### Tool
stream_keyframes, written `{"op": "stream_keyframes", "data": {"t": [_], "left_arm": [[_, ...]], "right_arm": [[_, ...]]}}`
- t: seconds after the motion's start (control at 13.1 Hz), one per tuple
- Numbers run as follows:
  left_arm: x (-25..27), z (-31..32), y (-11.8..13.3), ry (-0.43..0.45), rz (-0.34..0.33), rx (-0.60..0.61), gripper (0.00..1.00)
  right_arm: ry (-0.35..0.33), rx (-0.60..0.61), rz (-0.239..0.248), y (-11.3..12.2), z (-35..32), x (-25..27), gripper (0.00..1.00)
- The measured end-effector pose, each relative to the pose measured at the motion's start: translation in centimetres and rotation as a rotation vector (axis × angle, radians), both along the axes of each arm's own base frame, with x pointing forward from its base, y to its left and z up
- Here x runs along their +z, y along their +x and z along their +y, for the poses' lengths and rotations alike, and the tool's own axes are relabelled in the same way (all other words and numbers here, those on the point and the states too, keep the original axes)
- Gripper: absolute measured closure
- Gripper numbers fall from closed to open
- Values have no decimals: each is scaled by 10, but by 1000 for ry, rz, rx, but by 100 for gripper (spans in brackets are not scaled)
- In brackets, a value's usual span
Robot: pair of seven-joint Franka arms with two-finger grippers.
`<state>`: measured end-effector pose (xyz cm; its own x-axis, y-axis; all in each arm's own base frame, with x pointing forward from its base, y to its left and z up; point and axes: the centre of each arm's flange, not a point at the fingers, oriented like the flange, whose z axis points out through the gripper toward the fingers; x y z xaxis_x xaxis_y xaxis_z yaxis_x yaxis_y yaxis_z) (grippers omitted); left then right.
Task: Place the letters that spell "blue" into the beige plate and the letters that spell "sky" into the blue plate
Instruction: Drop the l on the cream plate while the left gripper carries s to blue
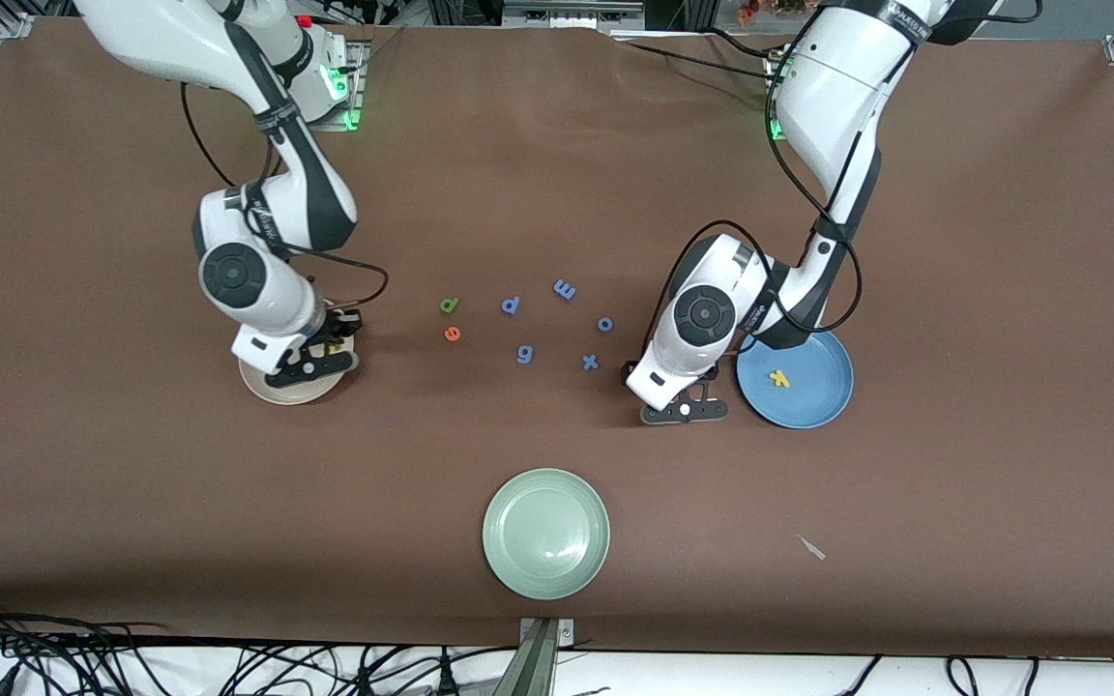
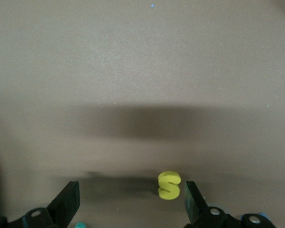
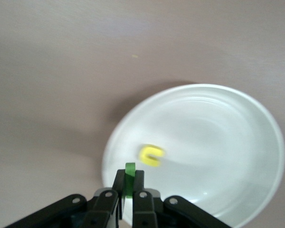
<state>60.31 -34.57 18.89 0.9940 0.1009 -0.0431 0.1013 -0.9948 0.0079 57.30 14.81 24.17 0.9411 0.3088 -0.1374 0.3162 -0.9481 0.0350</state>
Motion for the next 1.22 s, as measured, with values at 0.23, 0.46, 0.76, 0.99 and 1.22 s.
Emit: {"op": "stream_keyframes", "data": {"t": [0.23,0.46,0.76,0.99,1.22], "left_arm": [[-11,-14,-9,-1,-1,15,12],[-16,-21,-13,0,0,12,37],[-14,-18,-9,0,-6,18,79],[-10,-12,-3,4,-14,28,79],[18,18,16,37,15,57,79]], "right_arm": [[-9,29,14,2,-19,-7,80],[-9,34,16,2,-16,-8,73],[-2,-54,12,-6,16,-9,70],[17,-201,-2,-23,89,-14,69],[22,-307,-53,-30,143,-22,67]]}}
